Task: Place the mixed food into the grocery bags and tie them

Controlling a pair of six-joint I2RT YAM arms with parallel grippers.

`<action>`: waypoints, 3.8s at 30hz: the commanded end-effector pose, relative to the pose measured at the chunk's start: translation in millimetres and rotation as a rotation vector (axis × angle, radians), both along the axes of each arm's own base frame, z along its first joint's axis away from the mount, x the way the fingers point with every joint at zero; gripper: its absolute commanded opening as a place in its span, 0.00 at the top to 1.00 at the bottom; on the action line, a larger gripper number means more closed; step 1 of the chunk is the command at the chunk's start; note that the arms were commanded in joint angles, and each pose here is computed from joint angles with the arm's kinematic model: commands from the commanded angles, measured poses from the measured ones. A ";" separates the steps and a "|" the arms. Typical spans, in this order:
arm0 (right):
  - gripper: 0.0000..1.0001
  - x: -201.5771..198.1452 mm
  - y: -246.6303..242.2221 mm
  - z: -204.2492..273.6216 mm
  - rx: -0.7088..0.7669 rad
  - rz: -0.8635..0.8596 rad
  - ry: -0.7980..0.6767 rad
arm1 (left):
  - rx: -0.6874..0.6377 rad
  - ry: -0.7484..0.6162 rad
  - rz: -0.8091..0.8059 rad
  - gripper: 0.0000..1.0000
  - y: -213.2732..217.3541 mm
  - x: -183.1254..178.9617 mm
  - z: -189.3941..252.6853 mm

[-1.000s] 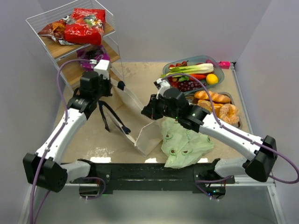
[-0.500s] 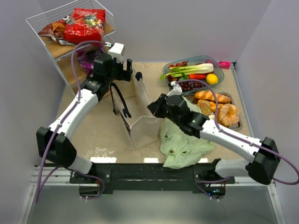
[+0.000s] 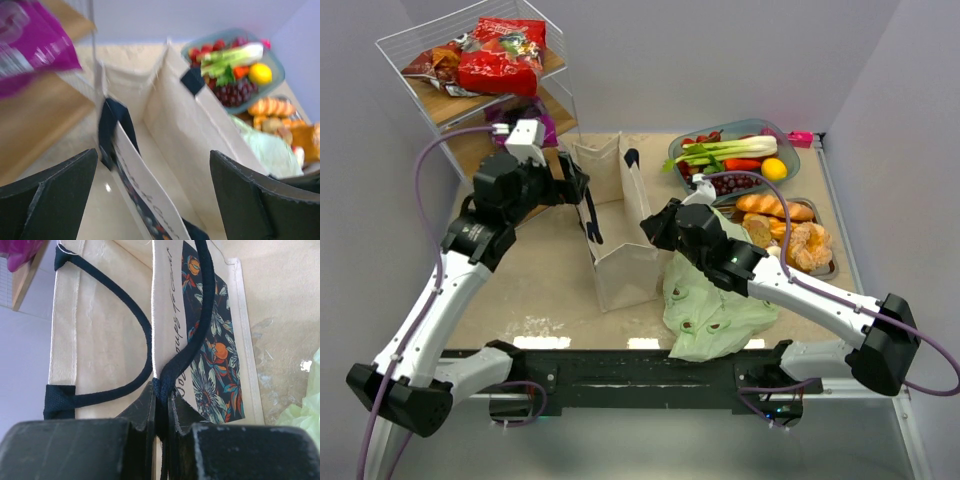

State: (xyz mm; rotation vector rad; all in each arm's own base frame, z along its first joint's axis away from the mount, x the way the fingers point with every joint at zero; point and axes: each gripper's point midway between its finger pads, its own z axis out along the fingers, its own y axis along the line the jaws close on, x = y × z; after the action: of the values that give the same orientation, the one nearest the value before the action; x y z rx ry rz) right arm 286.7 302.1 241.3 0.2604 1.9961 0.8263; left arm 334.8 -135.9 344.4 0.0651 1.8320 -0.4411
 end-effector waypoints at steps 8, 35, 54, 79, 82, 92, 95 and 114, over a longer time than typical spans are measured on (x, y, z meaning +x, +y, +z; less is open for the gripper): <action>1.00 2.0 -6.7 19.4 0.013 -0.017 -0.062 | -0.040 0.306 -0.132 0.02 -31.8 -5.9 -114.5; 0.16 63.5 -1.9 8.7 -0.742 0.077 -0.036 | 0.102 0.256 -0.130 0.66 -12.8 -13.5 -118.7; 1.00 43.0 -117.8 -17.8 -0.868 -0.103 0.162 | 0.254 0.326 0.020 0.99 63.1 -26.4 -124.7; 0.05 10.1 -65.3 59.5 -0.490 0.170 -0.028 | 0.240 -0.025 0.256 0.07 118.6 40.0 33.5; 0.04 8.5 -65.4 60.1 -0.486 0.175 -0.032 | 0.228 -0.027 0.219 0.07 116.8 47.4 27.0; 0.03 5.7 -57.6 64.3 -0.458 0.214 -0.044 | 0.215 -0.029 0.235 0.14 120.9 70.7 2.0; 0.03 5.1 -56.1 63.0 -0.453 0.224 -0.045 | 0.194 -0.050 0.260 0.17 123.5 76.0 2.0; 0.03 1.9 -51.6 63.2 -0.437 0.249 -0.048 | 0.132 -0.009 0.350 0.19 134.5 111.4 -29.9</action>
State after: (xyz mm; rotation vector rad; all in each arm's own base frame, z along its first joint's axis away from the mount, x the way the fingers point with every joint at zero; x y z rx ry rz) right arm 290.0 247.2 280.3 -0.2496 2.2017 0.4614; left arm 433.3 -11.8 302.6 -0.1150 1.8781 -0.0999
